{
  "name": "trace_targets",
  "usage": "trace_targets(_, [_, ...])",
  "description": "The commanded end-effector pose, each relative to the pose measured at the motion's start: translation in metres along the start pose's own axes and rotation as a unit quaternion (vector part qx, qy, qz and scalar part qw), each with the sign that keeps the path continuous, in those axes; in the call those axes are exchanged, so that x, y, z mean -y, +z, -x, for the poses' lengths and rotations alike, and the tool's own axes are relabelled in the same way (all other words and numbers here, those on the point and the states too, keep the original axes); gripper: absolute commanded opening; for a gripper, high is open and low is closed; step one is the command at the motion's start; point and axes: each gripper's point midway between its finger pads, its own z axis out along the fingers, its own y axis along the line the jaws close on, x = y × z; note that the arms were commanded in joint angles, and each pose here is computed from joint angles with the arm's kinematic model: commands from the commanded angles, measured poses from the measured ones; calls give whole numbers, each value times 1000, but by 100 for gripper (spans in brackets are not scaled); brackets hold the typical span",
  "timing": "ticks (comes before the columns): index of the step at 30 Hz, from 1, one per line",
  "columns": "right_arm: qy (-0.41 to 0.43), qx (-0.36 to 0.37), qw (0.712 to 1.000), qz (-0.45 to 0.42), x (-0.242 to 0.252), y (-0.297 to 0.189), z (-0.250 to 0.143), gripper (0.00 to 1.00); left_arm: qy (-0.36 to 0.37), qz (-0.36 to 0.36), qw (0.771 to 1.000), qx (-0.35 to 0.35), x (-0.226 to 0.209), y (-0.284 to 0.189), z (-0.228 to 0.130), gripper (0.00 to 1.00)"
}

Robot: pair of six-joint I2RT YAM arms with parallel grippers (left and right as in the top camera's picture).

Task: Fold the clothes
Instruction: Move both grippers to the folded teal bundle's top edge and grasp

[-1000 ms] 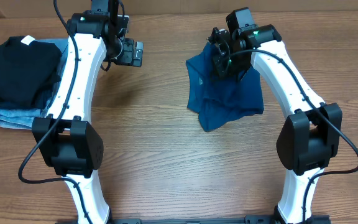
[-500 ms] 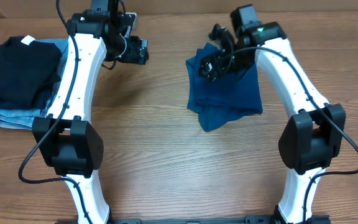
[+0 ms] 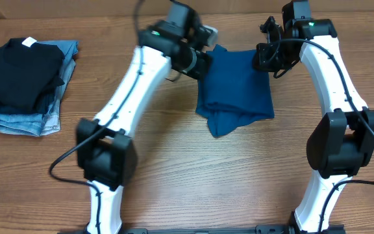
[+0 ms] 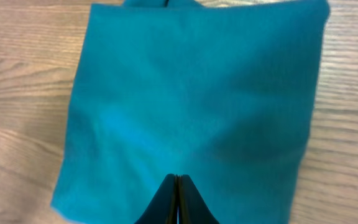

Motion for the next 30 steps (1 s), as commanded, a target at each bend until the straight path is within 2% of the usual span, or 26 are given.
trace_targets(1, [-1, 0, 1000, -4, 4, 9, -5, 4, -28, 28, 997, -70, -7, 56, -34, 4])
trace_targets(9, [-12, 33, 999, -28, 24, 41, -2, 4, -77, 33, 981, -177, -12, 82, -89, 4])
trace_targets(16, [-20, 66, 997, -37, 40, 73, -4, 9, -93, 36, 974, -204, -9, 78, -101, 4])
trace_targets(17, [-21, 72, 996, -41, 44, 78, -5, 13, -93, 36, 973, -209, -8, 77, -104, 4])
trace_targets(22, [-21, 76, 996, -52, 55, 97, -20, 19, -102, 38, 971, -213, -8, 78, -107, 4])
trace_targets(25, [-19, 65, 996, -52, 58, 105, -31, 29, -111, 40, 970, -214, -8, 79, -108, 4])
trace_targets(30, [-23, 79, 996, -46, 53, 97, -20, 29, -107, 31, 974, -198, -3, 73, -97, 4])
